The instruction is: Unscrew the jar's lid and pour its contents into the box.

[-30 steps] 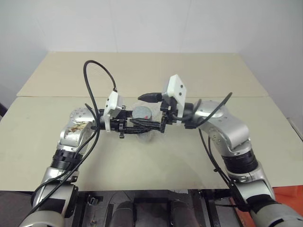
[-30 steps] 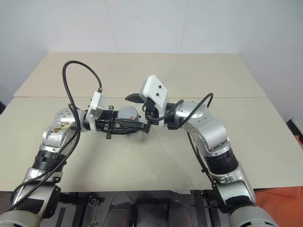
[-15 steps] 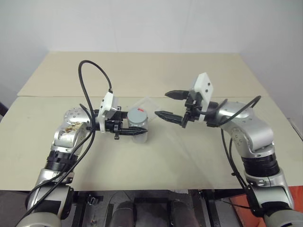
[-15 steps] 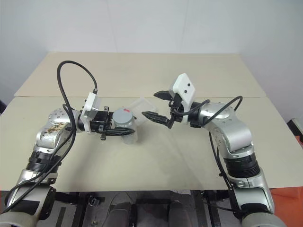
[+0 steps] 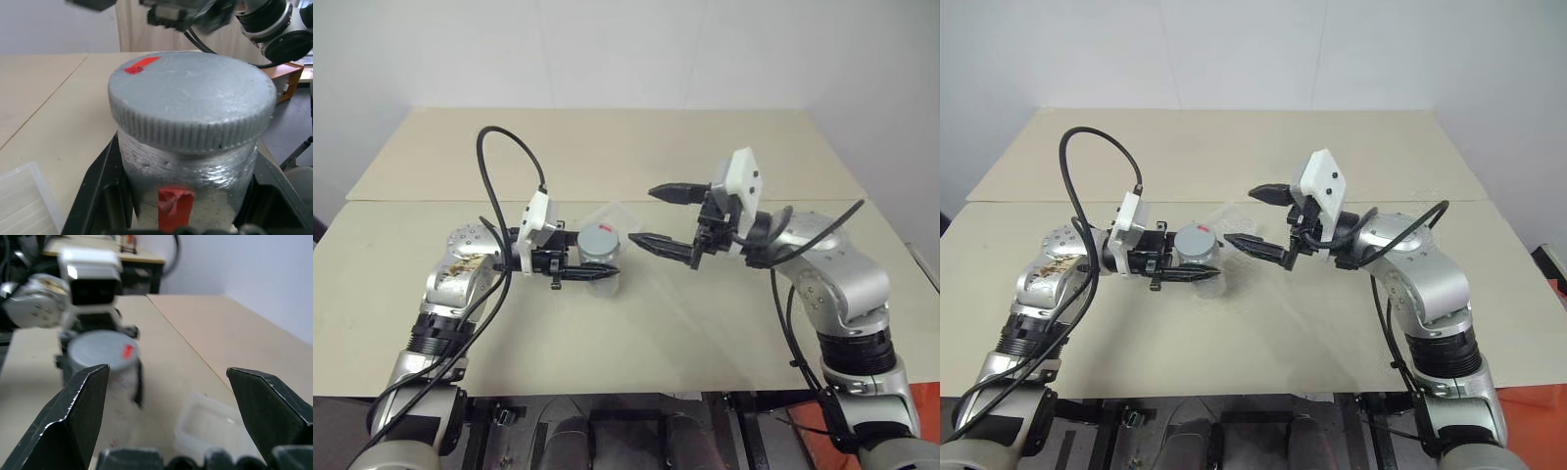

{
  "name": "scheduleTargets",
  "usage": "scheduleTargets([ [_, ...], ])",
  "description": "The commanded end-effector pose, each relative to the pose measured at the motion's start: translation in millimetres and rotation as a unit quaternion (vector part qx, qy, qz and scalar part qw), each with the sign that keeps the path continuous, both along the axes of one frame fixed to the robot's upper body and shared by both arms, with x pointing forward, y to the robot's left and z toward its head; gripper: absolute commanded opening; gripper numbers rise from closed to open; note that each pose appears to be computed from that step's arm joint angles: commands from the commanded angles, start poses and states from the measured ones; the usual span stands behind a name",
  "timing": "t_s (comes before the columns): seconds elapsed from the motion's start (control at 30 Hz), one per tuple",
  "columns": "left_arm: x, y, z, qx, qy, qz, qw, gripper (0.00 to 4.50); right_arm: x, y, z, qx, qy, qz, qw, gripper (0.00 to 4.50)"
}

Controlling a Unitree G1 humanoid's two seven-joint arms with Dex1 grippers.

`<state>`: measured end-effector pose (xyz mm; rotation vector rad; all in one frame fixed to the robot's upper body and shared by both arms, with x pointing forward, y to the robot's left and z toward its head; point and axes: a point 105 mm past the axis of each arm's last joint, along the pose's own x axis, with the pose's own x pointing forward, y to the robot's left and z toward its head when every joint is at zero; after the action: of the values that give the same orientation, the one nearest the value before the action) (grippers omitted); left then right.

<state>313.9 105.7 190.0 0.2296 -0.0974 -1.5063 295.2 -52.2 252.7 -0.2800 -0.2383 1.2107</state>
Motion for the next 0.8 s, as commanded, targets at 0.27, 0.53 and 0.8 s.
scheduleTargets([
  [0.27,2,-9,15,-0.012,-0.03,-0.015,0.999,2.06,-6,41,5,-0.008,-0.018,0.035,0.999,4.46],
  [0.53,0,-6,17,-0.01,-0.033,-0.016,0.999,2.06,4,51,0,-0.012,-0.006,0.035,0.999,4.46],
  [0.8,-2,-6,17,-0.013,-0.032,-0.019,0.999,2.06,12,45,1,-0.008,-0.001,0.022,1.0,4.46],
])
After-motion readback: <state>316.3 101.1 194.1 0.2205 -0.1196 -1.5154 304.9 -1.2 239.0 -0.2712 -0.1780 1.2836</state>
